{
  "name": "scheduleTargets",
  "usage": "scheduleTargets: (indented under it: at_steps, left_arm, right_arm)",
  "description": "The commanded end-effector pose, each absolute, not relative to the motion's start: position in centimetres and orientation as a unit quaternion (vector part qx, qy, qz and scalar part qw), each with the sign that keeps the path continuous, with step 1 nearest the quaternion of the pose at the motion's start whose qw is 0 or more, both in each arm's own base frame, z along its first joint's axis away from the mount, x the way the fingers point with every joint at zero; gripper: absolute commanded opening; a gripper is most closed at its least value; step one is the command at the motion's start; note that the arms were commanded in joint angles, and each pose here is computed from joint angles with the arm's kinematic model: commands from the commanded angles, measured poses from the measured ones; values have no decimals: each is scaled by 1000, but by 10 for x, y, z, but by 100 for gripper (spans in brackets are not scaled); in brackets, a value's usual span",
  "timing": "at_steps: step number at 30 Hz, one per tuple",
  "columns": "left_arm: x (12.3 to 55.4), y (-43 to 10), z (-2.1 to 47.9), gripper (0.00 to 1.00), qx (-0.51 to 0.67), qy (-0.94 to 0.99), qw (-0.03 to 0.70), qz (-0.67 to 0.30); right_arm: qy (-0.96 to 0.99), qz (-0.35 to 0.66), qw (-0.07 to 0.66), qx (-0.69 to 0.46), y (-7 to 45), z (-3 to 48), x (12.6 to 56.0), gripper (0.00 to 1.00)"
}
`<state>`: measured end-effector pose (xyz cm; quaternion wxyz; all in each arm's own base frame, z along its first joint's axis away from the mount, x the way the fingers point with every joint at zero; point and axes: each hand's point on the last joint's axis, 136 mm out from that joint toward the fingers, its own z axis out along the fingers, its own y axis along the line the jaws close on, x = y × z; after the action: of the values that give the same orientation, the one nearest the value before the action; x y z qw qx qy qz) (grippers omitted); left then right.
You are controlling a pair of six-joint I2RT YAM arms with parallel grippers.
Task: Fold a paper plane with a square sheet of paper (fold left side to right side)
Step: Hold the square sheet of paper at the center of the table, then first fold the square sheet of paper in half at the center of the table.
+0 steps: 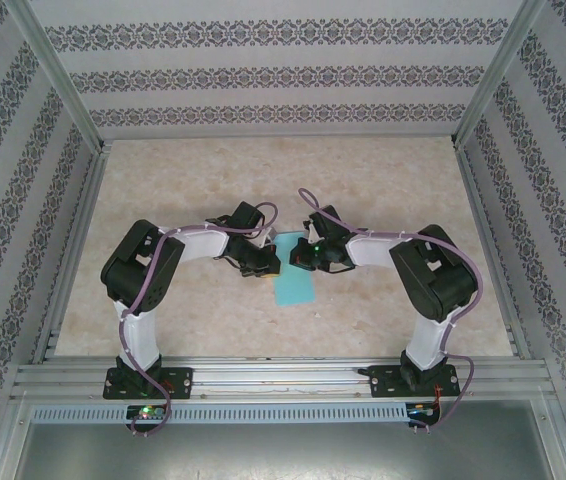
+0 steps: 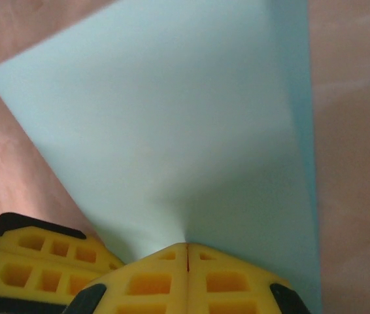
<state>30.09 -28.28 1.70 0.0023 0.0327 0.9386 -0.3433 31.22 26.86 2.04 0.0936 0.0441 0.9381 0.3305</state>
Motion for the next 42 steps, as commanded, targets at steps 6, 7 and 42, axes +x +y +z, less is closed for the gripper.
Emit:
scheduleTargets:
  at_steps: [6, 7, 42]
  left_arm:
    - [294, -264, -15, 5, 22, 955, -7, -295]
    - [295, -264, -14, 5, 22, 955, -6, -294]
    - [347, -288, 22, 9, 28, 925, 42, -378]
  right_arm:
    - [940, 322, 105, 40, 258, 45, 286, 0]
    - [941, 322, 101, 38, 259, 44, 280, 0]
    - [976, 215, 22, 42, 235, -34, 225, 0]
